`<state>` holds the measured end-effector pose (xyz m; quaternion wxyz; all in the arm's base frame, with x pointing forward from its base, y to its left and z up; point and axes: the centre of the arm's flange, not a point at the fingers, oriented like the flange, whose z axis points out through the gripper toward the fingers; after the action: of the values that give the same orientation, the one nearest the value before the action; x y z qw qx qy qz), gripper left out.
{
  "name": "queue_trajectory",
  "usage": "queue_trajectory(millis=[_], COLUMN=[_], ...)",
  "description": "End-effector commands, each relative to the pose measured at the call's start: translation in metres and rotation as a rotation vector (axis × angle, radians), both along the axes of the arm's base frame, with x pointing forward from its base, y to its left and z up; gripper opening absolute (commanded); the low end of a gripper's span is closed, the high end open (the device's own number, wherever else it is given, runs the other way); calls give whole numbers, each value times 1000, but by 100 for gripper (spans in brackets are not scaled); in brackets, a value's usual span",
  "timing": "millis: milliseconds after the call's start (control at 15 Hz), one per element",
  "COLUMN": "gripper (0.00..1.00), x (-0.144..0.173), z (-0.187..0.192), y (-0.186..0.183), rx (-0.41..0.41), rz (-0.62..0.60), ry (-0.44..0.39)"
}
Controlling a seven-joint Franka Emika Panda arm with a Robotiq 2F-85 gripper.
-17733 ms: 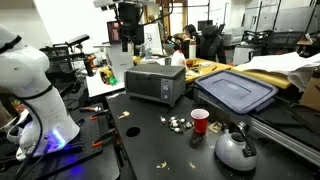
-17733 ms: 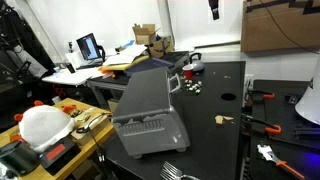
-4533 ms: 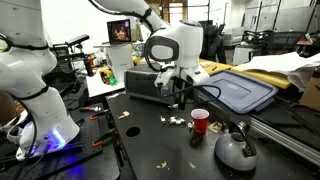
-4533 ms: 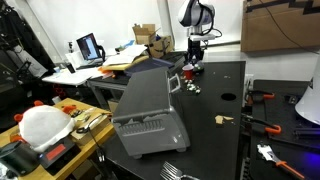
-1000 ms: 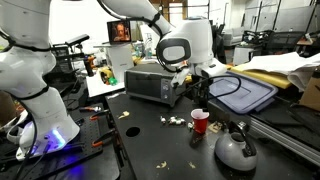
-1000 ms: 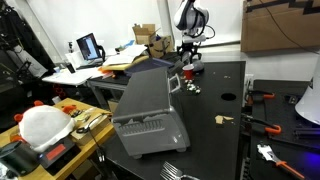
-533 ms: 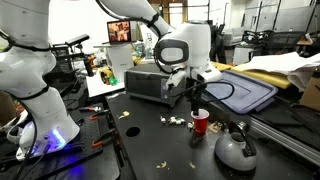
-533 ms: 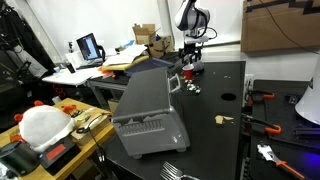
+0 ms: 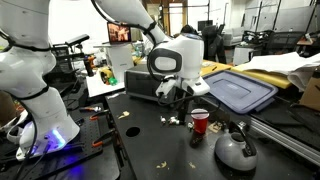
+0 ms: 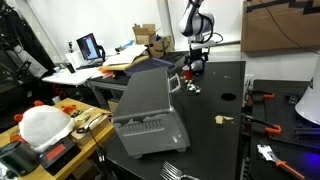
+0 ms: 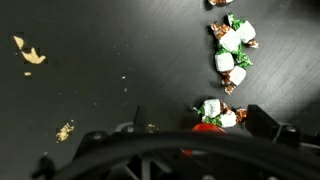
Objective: Pick the sweets from the table and put them in the red cup
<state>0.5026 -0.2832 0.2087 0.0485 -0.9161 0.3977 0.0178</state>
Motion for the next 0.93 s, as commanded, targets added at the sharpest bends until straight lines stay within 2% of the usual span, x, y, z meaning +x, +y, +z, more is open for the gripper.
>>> queue_trajectory(millis=[0,467,867], gripper=[100,100,100], x=[-15,-13,-10], z=[-5,-41,-66], y=[5,24,47], rx=[7,35,33], rz=[5,58,221], ry=[21,98,141])
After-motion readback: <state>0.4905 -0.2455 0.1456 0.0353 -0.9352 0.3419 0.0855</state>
